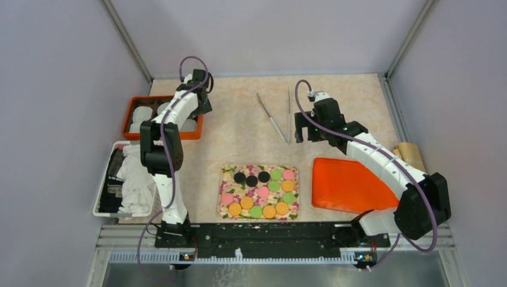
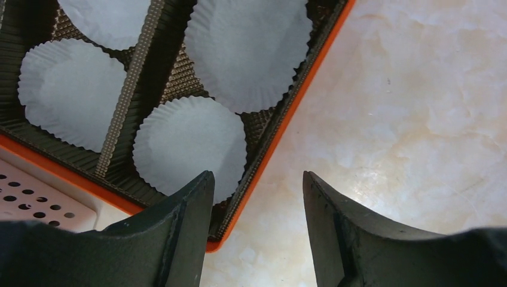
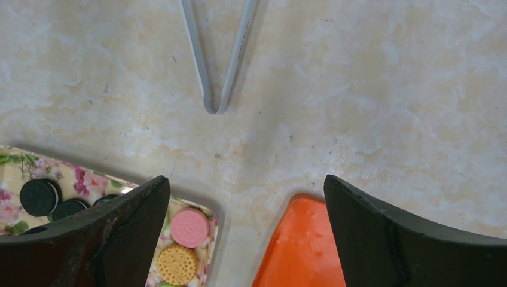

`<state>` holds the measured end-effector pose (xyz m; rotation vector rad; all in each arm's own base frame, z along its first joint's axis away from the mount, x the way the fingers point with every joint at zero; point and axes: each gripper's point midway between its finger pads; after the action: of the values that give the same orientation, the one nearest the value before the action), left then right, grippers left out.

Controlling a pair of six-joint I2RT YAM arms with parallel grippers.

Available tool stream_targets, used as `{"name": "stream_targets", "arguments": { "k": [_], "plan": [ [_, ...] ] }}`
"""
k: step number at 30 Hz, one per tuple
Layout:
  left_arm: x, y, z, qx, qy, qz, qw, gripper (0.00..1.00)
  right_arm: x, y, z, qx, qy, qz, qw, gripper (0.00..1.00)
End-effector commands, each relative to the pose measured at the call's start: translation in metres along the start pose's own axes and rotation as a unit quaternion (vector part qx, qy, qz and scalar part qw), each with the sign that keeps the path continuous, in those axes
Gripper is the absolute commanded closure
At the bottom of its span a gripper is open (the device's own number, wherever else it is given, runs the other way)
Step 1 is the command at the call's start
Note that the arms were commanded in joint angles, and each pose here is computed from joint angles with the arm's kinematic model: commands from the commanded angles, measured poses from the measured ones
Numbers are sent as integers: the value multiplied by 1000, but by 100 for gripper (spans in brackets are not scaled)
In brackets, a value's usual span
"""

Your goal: Pack the cookies

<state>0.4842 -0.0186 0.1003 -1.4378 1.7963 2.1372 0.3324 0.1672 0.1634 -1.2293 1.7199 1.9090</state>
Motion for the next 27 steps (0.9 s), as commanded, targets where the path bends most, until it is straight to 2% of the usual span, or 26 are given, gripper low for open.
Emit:
{"name": "stream_targets", "arguments": {
  "k": [1, 8, 14, 16, 18, 21, 27],
  "plan": [
    [0, -6, 2, -4, 5, -2, 1000, 38, -5, 3, 7, -12, -9, -14, 1000, 1],
    [26, -23, -5, 9, -2, 46, 999, 51, -4, 4, 9, -17, -15, -15, 1000, 1],
    [41, -31, -4, 8, -4, 68, 998, 55, -7, 6, 8, -15, -17, -17, 1000, 1],
    [44, -30, -5, 11, -3, 75, 997, 65, -7, 6, 7, -13, -18, -18, 1000, 1],
    [47, -27, -11, 27, 2, 85, 996, 81, -8, 6, 7, -13, -20, -19, 1000, 1],
    [50, -18, -30, 70, 12, 104, 992, 100, -8, 4, 9, -16, -25, -21, 999, 1],
    [69, 14, -81, 158, -3, 131, 979, 100, -2, -1, 9, -14, -26, -10, 1000, 1]
  ]
}}
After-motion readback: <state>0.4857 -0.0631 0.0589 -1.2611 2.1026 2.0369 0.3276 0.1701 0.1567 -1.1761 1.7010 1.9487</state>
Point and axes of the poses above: each gripper's point midway between its finger pads, its own y axis back along the fingers, its own z axis along the line the jaws close on, x = y × z, and after that the axes turned 14 degrees about y, right-handed
